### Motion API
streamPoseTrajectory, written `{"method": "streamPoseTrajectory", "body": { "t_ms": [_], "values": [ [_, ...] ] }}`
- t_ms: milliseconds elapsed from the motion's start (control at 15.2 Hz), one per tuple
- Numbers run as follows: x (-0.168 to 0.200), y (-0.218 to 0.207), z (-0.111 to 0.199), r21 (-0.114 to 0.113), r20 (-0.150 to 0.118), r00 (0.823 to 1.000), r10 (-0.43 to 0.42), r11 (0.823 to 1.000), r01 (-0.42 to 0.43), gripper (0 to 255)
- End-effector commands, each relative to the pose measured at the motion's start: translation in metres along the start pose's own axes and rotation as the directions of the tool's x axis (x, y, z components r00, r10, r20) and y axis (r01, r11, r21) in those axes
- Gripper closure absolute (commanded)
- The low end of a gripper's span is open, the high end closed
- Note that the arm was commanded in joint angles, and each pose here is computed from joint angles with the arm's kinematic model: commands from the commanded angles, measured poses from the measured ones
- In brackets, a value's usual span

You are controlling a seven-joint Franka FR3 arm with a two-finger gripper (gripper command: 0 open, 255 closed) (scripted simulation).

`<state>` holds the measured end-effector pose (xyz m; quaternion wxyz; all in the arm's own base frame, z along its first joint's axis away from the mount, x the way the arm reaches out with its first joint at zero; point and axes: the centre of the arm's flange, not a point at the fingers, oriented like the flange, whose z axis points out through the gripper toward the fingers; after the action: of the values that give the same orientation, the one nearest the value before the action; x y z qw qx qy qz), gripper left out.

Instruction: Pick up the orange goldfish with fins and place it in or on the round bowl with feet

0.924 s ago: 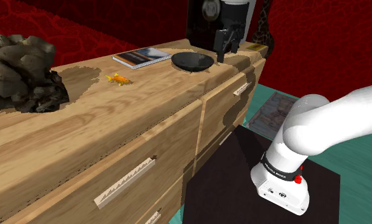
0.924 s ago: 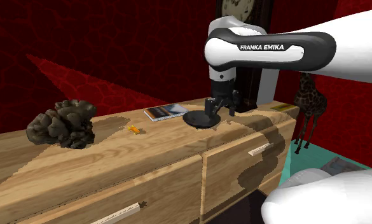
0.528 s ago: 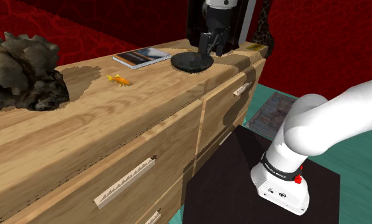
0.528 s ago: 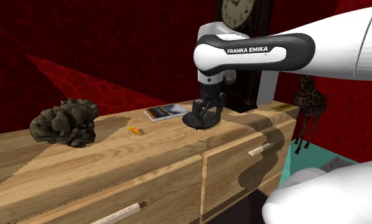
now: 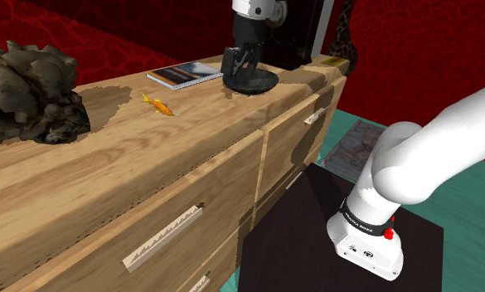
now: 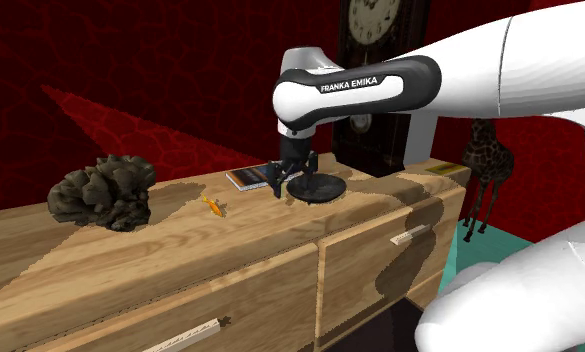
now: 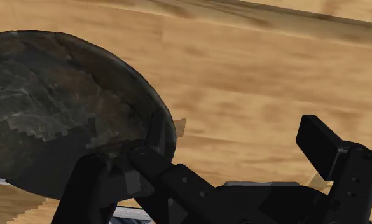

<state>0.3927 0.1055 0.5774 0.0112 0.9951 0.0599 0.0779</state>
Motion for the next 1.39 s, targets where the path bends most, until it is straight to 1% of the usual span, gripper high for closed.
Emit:
{"method": "streamPoseTrajectory", "body": {
  "t_ms": [0,198,462,924,990,1320],
  "values": [
    [0.015,-0.017,0.007,0.021,-0.029,0.999,-0.022,1.0,0.022,0],
    [0.037,-0.04,0.013,0.049,-0.071,0.996,-0.053,0.997,0.057,0],
    [0.065,-0.072,0.018,0.084,-0.126,0.988,-0.093,0.991,0.104,0],
    [0.111,-0.131,0.021,0.138,-0.226,0.962,-0.155,0.972,0.189,0],
    [0.112,-0.131,0.021,0.138,-0.227,0.961,-0.156,0.972,0.19,0],
    [0.117,-0.136,0.046,0.138,-0.227,0.961,-0.156,0.972,0.19,0]
  ]
}}
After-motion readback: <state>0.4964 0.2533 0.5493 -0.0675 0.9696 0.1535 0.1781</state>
